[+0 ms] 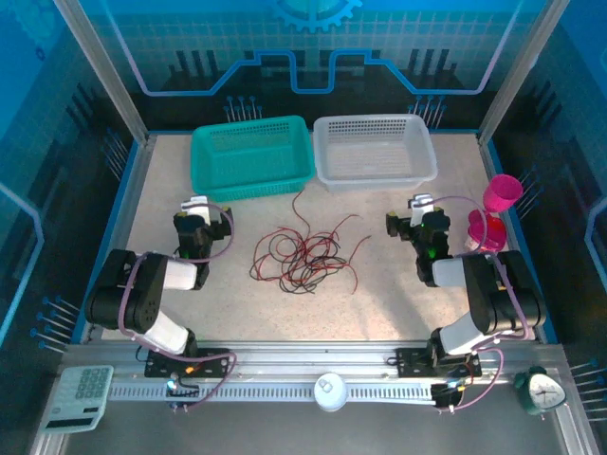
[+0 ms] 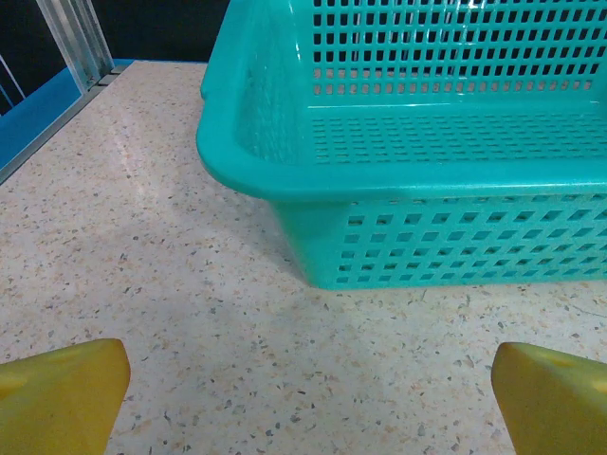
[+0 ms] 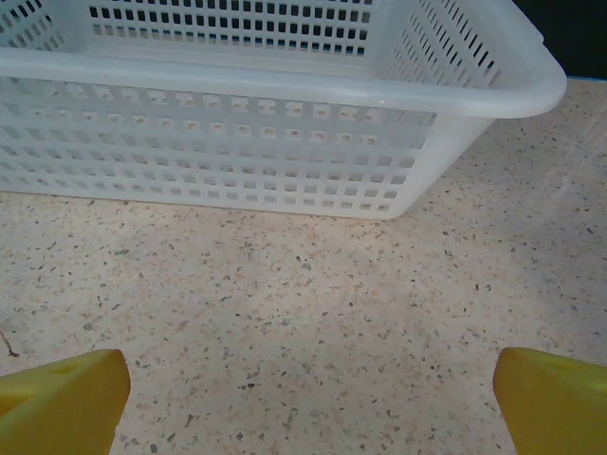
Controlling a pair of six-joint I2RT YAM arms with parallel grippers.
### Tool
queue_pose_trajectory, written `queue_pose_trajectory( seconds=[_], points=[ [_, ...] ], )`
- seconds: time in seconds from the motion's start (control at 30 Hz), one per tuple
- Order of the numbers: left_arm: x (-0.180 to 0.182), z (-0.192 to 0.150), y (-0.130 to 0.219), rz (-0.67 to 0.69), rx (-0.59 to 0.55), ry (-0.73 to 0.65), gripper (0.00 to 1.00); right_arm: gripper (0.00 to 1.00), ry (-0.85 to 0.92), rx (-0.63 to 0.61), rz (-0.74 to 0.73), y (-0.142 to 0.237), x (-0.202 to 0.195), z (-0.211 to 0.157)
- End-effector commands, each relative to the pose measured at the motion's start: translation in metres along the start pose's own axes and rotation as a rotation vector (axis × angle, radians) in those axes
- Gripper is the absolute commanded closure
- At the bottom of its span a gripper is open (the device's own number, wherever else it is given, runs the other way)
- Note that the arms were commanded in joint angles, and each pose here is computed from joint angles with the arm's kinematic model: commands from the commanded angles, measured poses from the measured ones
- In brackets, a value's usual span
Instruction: Untangle the cables
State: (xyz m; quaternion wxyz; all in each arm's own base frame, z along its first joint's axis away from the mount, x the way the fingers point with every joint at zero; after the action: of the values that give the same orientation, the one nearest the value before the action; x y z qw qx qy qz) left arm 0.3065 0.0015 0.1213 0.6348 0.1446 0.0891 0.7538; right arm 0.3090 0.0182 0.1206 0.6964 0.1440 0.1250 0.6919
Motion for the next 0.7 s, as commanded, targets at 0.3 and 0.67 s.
queue_pose_trajectory(
  seconds=[0.3, 0.67],
  points=[
    [0.0006, 0.0047, -0.0036, -0.015, -0.02, 0.03, 0.01, 0.0, -0.007, -0.043, 0.017, -0.0022, 0.0015, 0.0093],
    [0.0004, 0.0048, -0.0011, -0.019, -0.035, 0.028, 0.01, 0.0, -0.033, -0.046, -0.004, -0.0001, -0.003, 0.0143]
  ],
)
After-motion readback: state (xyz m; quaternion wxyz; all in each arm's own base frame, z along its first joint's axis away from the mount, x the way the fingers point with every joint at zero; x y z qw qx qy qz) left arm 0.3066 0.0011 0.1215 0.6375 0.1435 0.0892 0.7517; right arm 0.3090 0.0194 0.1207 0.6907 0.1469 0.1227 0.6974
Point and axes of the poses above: each hand's point on the last joint's axis, 136 mm out from that joint toward the fingers, its own y axis back along the fingers, its own x axis along the line the jaws close on, z = x × y, the point moved 9 cm from there along y, back along the fingers, and after that the axes turned 7 degrees about -y, right-handed, at the moved point
